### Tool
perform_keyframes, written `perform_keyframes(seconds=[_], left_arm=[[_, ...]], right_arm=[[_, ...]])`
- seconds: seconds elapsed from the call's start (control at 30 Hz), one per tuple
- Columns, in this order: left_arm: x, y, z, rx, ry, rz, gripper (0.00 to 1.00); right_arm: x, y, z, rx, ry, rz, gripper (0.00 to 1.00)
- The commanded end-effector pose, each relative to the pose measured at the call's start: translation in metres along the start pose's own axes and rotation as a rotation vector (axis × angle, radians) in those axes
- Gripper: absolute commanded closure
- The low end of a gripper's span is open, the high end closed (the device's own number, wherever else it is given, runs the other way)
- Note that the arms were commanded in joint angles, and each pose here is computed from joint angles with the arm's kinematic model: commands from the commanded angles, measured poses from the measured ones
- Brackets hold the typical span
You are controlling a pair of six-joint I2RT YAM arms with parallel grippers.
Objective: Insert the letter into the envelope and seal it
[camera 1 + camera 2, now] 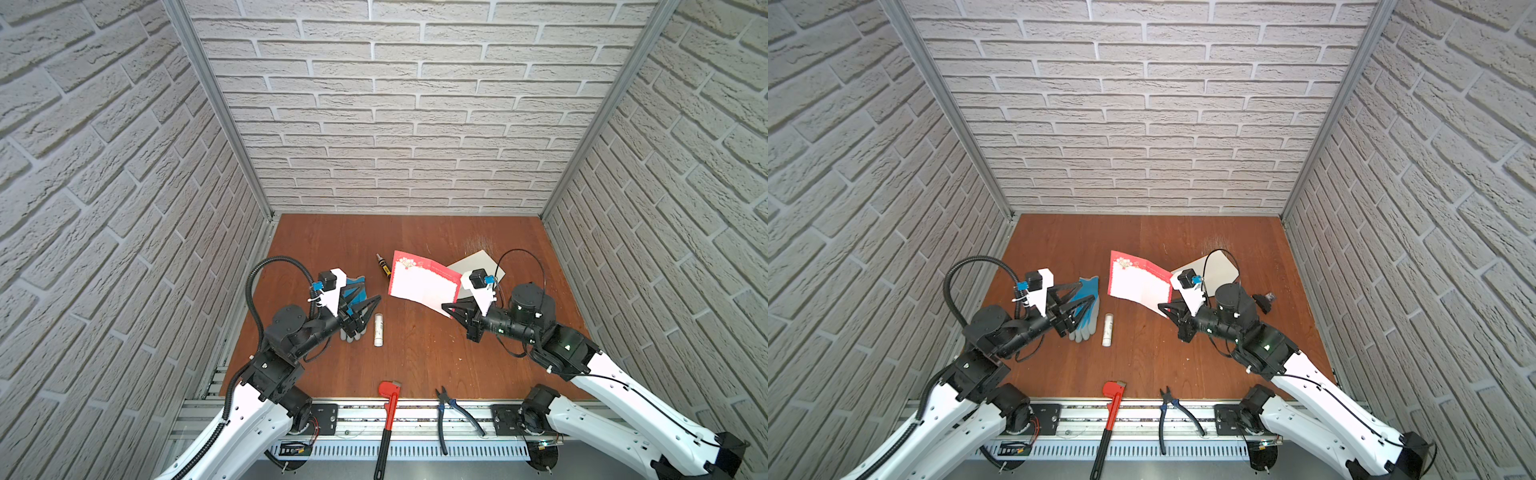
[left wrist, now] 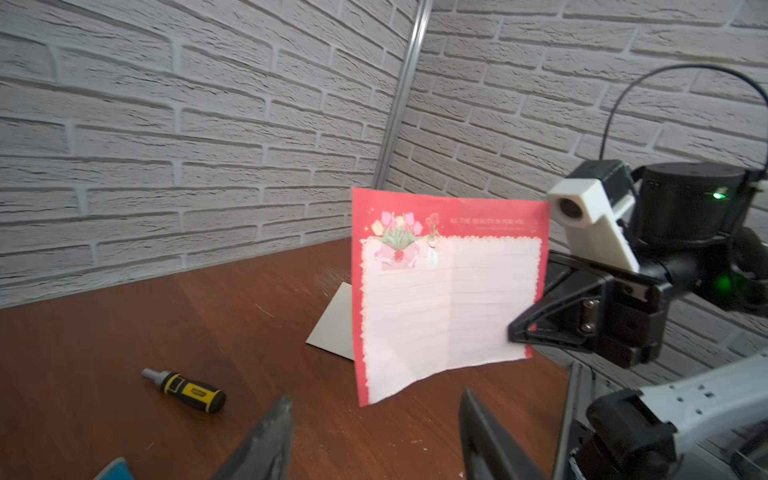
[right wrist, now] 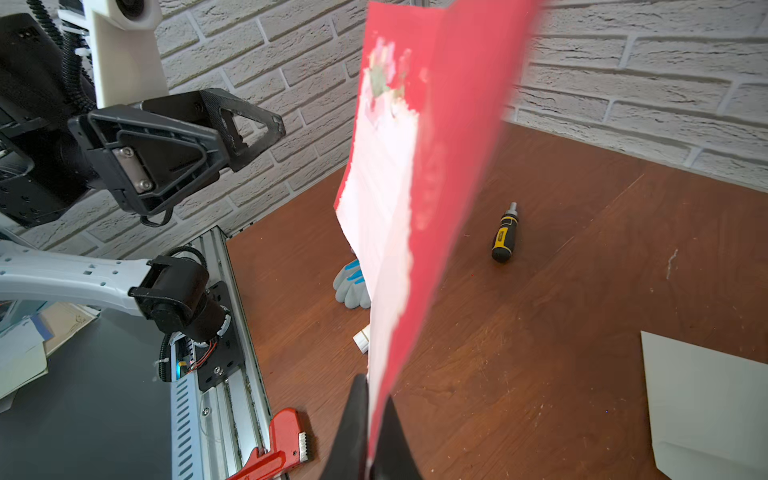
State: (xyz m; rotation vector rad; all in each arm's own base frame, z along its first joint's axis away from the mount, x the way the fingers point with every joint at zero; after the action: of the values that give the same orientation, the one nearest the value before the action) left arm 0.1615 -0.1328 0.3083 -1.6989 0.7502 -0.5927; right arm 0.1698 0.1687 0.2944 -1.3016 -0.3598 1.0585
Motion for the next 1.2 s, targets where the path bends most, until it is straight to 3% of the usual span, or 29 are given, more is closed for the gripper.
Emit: perform_keyframes(seconds=[0.0,0.1,0.17,0.47,0.57,0.7,0.87,1.17], left_arm=[[-0.006,-0.006,0.022,0.0,-0.18,-0.018,0.46],[-0.002,0.002,0.042,-0.061,-0.273,0.003,0.62],[0.01,0.009,0.052,-0.102,-0.263,0.039,0.68],[0.061,0.021,0.053,-0.207,-0.022,0.1,0.73],[0.067,0.017,0.046,-0.215,0.076,0.088,0.72],[0.065,0.008,0.031,-0.201,0.208,0.027,0.62],[0.063,0.006,0.008,-0.171,0.314,0.033,0.56],[0.055,0.005,-0.017,-0.139,0.407,0.034,0.45]], right_arm=[[-0.006,-0.005,0.0,-0.001,0.018,-0.009,0.94],[-0.006,-0.005,0.003,0.003,-0.005,-0.003,0.94],[-0.005,-0.005,0.005,0.005,-0.026,0.002,0.94],[-0.004,-0.007,0.014,0.026,-0.11,0.03,0.94],[-0.004,-0.006,0.012,0.034,-0.098,0.033,0.94],[-0.001,-0.006,0.009,0.053,-0.074,0.047,0.94],[0.006,-0.007,0.003,0.096,-0.035,0.063,0.94],[0.012,-0.012,-0.001,0.128,0.0,0.079,0.94]])
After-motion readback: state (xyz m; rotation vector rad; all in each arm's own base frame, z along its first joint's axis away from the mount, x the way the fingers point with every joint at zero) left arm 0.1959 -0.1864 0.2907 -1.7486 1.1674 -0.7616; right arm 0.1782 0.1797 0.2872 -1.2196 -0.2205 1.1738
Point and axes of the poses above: each gripper's point midway between its finger pads, its own x axis out along the fingers, its own z axis along the line the jaws close on, y = z × x, the point moved 7 cm from there along -x, back along the fingers, and after that the axes turned 1 degree about x, right-handed, at the moved point
